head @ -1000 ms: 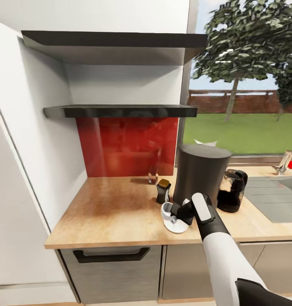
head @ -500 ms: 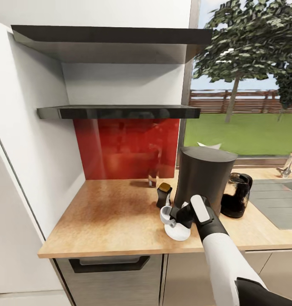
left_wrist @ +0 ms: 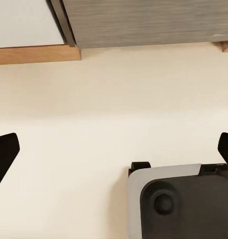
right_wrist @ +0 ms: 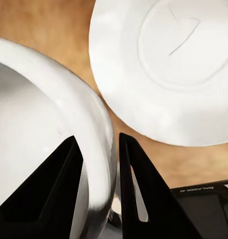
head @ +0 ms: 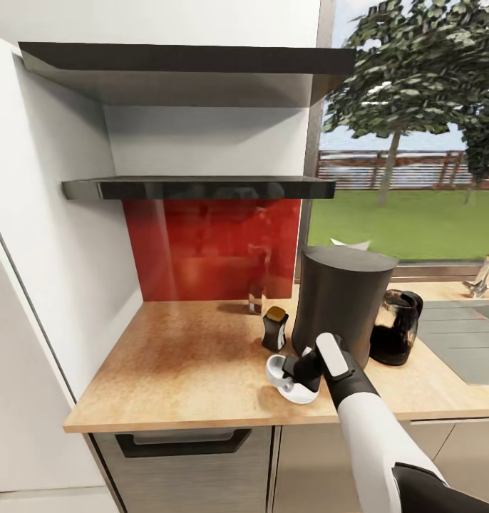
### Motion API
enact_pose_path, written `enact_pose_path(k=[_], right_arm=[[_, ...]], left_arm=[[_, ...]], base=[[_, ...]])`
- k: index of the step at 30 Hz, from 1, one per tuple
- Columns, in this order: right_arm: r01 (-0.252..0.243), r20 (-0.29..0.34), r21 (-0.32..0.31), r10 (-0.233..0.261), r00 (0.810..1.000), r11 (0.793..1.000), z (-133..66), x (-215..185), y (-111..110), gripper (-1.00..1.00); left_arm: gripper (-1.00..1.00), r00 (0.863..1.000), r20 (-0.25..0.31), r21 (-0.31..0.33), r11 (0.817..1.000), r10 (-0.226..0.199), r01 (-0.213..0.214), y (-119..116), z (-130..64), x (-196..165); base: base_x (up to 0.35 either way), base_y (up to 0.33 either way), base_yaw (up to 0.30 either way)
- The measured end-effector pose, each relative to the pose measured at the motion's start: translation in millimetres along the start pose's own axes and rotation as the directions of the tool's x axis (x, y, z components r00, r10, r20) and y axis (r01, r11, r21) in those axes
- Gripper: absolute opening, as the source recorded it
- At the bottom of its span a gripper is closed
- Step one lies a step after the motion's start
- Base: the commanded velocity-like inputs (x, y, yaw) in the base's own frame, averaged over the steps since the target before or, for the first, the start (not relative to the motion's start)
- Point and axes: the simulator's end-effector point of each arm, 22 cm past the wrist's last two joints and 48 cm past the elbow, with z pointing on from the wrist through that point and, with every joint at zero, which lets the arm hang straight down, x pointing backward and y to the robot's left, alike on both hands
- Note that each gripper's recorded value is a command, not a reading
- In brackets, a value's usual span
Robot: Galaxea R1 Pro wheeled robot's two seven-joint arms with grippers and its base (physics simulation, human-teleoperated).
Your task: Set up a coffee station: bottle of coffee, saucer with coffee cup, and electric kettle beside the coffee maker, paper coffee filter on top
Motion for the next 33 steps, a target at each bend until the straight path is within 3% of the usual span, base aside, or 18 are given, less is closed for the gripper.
enact_pose_path(k=[10, 23, 33], right_arm=[[-0.005, 0.004, 0.007, 0.005, 1.0, 1.0, -0.7, -3.1, -5.9, -1.0], [-0.004, 0.002, 0.007, 0.004, 1.0, 1.0, -0.3, -2.4, -5.5, -1.0], [-0.002, 0.002, 0.009, 0.002, 1.0, 1.0, -0.2, -2.2, -5.5, -1.0]], left_arm=[[1.0, 1.0, 0.0, 0.0, 1.0, 0.0, 0.0, 0.0, 0.0, 0.0], [1.0, 1.0, 0.0, 0.0, 1.0, -0.001, 0.001, 0.0, 0.0, -0.1], [1.0, 1.0, 0.0, 0.0, 1.0, 0.0, 0.0, 0.0, 0.0, -0.1]], base=[[0.0, 0.0, -0.006], [0.0, 0.0, -0.238], [0.001, 0.0, -0.03]])
